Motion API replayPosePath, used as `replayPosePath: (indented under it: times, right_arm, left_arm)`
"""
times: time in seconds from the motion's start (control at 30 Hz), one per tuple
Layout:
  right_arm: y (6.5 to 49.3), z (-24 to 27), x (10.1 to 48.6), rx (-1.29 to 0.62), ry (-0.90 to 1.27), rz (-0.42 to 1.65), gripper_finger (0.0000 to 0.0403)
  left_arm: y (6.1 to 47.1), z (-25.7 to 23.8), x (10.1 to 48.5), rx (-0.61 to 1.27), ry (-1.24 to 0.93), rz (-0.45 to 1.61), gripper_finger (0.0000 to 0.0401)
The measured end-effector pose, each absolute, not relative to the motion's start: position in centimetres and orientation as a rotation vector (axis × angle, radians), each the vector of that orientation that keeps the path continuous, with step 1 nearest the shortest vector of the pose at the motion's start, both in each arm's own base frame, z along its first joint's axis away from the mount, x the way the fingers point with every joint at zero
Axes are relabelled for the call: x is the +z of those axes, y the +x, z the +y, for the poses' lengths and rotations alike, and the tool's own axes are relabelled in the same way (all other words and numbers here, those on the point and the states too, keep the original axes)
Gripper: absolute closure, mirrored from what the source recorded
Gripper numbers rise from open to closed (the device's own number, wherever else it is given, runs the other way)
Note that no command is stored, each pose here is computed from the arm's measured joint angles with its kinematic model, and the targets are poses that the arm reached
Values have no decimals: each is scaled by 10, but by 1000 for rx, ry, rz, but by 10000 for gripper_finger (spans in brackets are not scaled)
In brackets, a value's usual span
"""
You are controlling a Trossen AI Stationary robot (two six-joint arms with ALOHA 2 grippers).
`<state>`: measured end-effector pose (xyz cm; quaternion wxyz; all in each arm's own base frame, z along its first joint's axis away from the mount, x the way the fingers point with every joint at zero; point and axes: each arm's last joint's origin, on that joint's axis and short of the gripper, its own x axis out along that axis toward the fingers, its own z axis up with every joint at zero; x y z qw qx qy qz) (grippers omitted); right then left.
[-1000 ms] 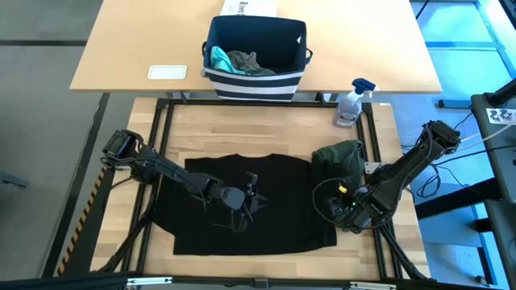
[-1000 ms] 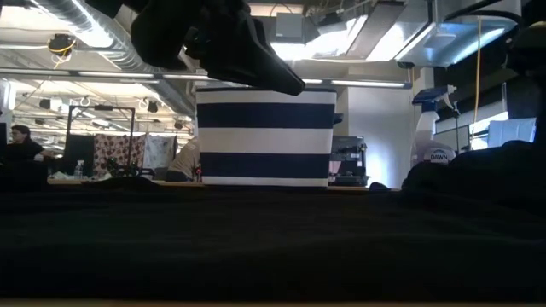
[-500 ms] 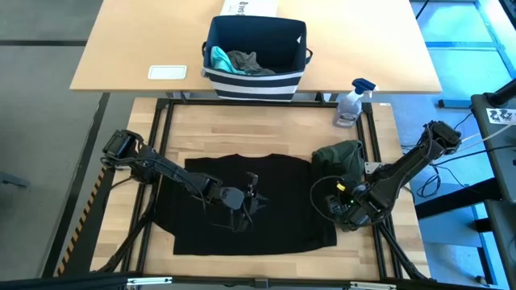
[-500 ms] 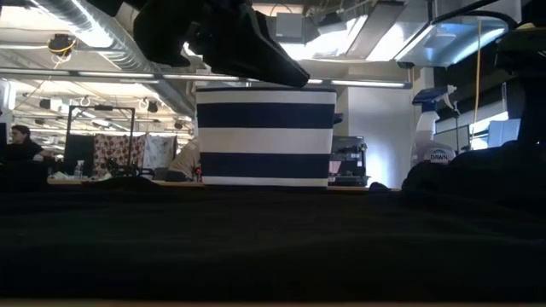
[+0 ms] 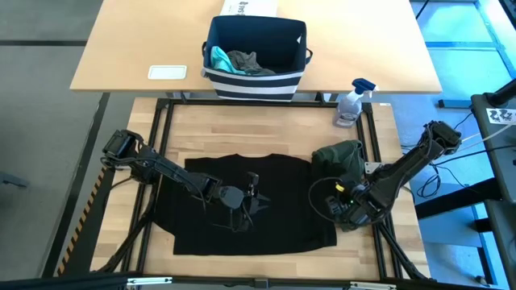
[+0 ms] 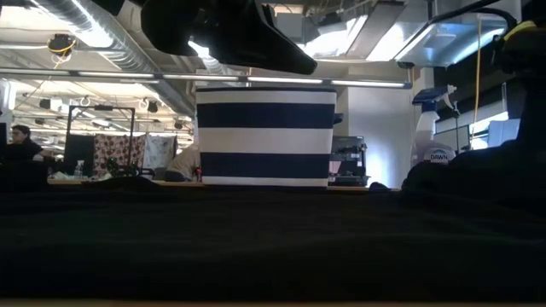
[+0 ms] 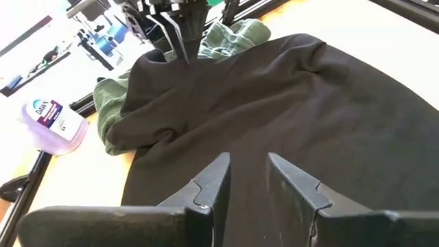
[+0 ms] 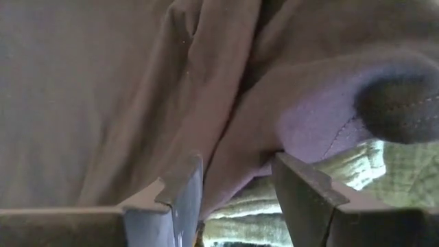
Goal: Fold Laundry from Bin
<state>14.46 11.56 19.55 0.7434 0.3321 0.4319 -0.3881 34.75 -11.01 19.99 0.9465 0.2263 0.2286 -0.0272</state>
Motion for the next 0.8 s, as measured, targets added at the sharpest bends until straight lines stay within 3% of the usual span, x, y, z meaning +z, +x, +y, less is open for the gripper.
replayPosePath:
  times: [0.5, 0.63, 0.8]
  right_arm:
    - [148, 112, 195, -857, 723, 971, 237]
    - [148, 111, 195, -850, 702, 961, 282]
    - [149, 111, 196, -833, 666, 947, 368]
  left_arm:
    - [347, -113, 200, -54, 424, 464, 311]
    - [347, -113, 200, -55, 426, 464, 311]
    - [347, -112, 200, -51, 431, 459, 311]
